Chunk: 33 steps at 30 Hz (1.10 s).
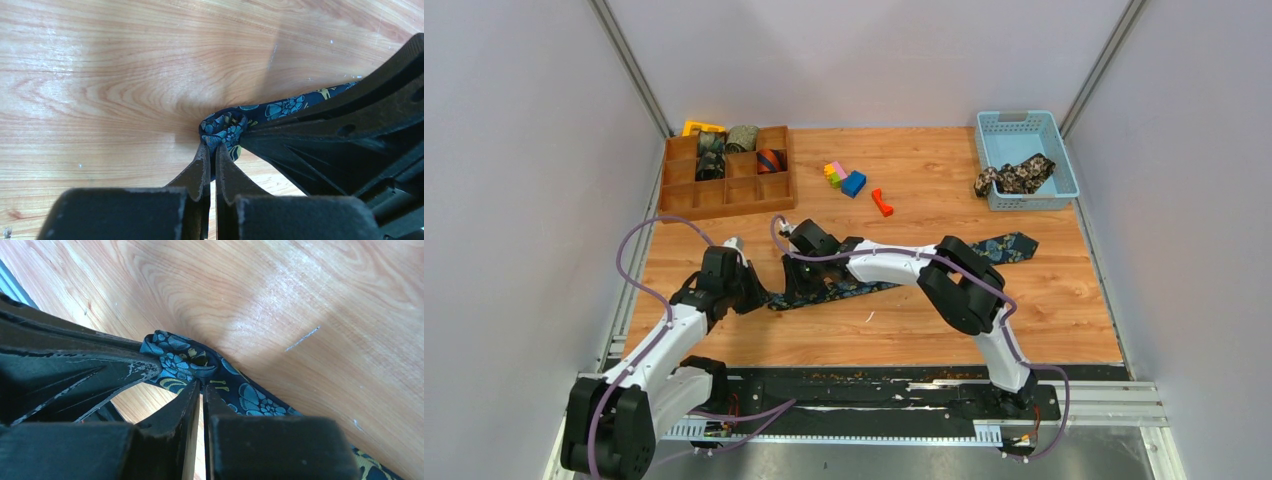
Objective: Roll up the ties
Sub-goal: Roll the tie at the center of the board.
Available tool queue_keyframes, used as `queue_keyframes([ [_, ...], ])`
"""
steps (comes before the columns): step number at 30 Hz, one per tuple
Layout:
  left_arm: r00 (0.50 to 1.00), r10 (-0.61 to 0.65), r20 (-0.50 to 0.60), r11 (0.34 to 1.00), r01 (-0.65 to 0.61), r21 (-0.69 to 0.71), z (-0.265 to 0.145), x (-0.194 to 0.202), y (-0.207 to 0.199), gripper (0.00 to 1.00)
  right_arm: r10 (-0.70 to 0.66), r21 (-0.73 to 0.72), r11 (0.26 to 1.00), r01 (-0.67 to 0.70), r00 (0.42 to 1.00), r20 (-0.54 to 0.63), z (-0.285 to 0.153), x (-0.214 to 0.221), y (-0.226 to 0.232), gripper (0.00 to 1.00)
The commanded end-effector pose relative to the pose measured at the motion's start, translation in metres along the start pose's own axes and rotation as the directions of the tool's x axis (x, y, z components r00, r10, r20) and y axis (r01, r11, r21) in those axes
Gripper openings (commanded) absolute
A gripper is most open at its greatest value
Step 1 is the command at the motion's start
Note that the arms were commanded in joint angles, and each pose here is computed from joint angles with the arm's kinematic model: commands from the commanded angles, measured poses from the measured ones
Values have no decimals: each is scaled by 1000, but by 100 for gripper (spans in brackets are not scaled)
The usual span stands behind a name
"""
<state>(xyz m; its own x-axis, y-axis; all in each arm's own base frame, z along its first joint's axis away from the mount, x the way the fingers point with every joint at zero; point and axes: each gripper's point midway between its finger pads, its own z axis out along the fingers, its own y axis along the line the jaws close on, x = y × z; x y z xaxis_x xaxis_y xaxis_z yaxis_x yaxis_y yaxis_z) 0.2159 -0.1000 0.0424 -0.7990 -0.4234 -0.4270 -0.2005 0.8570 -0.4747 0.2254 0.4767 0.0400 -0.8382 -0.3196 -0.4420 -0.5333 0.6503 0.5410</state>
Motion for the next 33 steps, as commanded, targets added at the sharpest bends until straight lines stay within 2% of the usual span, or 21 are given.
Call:
queue_keyframes([
  [1, 999, 38, 39, 999, -39, 25, -8, -16, -11, 0, -26, -53, 998, 28, 999, 31, 3, -17, 17, 8],
  [13, 998, 50, 38, 997, -52, 56, -17, -22, -23, 0, -20, -96, 995, 22, 1000, 21, 12, -19, 25, 8],
  [33, 993, 111, -46, 993, -108, 56, -15, -18, -26, 0, 23, -282, 959, -24, 1000, -7, 27, -11, 48, 8],
])
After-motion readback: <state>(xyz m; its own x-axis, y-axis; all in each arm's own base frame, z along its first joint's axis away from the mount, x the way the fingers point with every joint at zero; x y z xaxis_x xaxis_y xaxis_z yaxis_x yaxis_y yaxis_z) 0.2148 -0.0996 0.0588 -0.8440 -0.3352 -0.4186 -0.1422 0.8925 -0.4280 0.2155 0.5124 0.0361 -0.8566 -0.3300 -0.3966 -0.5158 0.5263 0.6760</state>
